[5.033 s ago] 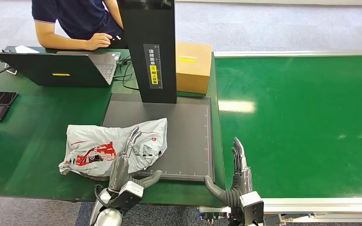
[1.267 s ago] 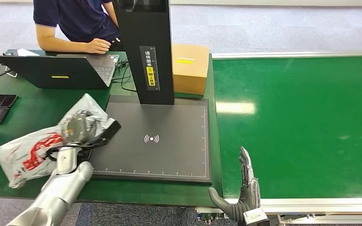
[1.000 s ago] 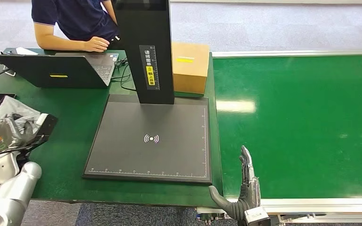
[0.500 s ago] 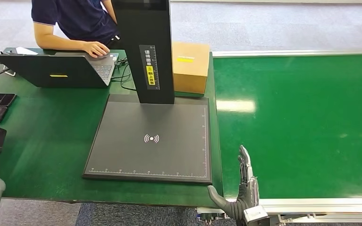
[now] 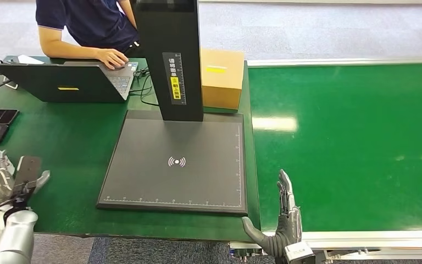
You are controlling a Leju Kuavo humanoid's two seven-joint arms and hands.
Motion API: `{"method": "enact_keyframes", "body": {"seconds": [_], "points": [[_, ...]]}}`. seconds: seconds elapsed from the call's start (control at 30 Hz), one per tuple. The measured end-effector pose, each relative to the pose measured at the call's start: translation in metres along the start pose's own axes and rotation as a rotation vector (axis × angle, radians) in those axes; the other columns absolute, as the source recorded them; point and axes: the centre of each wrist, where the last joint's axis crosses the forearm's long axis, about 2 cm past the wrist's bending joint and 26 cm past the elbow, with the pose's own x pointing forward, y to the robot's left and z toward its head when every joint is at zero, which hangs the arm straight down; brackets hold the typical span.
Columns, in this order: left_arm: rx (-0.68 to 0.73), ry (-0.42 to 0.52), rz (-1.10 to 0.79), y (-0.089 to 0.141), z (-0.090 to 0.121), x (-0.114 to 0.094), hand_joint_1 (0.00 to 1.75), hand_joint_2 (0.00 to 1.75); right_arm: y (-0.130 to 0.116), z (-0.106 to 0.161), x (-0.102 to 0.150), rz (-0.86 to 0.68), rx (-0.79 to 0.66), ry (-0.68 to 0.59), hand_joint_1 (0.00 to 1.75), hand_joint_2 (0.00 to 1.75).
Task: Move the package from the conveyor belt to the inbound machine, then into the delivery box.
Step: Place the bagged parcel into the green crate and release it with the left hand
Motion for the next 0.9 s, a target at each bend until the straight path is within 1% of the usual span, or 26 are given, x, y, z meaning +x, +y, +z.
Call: {"method": "enact_keyframes", "body": {"seconds": [0.27,0.43,0.53,0.73,0.9], "points": [[-0.100,-0.159,0.062,-0.027,0.020,0.040,0.00,1.75,-0.001,0.000,0.000,0.002,-0.002,-0.002,0.00,1.75],[-0.118,-0.228,0.094,-0.037,0.024,0.058,0.00,1.75,-0.001,0.001,0.000,0.003,-0.007,-0.009,0.00,1.75],[-0.112,-0.250,0.104,-0.040,0.025,0.065,0.00,1.75,-0.001,0.001,-0.001,0.004,-0.010,-0.013,0.00,1.75],[-0.103,-0.293,0.107,-0.043,0.028,0.071,0.00,1.75,-0.001,0.002,-0.002,0.004,-0.012,-0.010,0.00,1.75],[-0.093,-0.346,0.116,-0.045,0.031,0.078,0.00,1.75,-0.001,0.002,-0.002,0.004,-0.016,-0.008,0.00,1.75]]}}
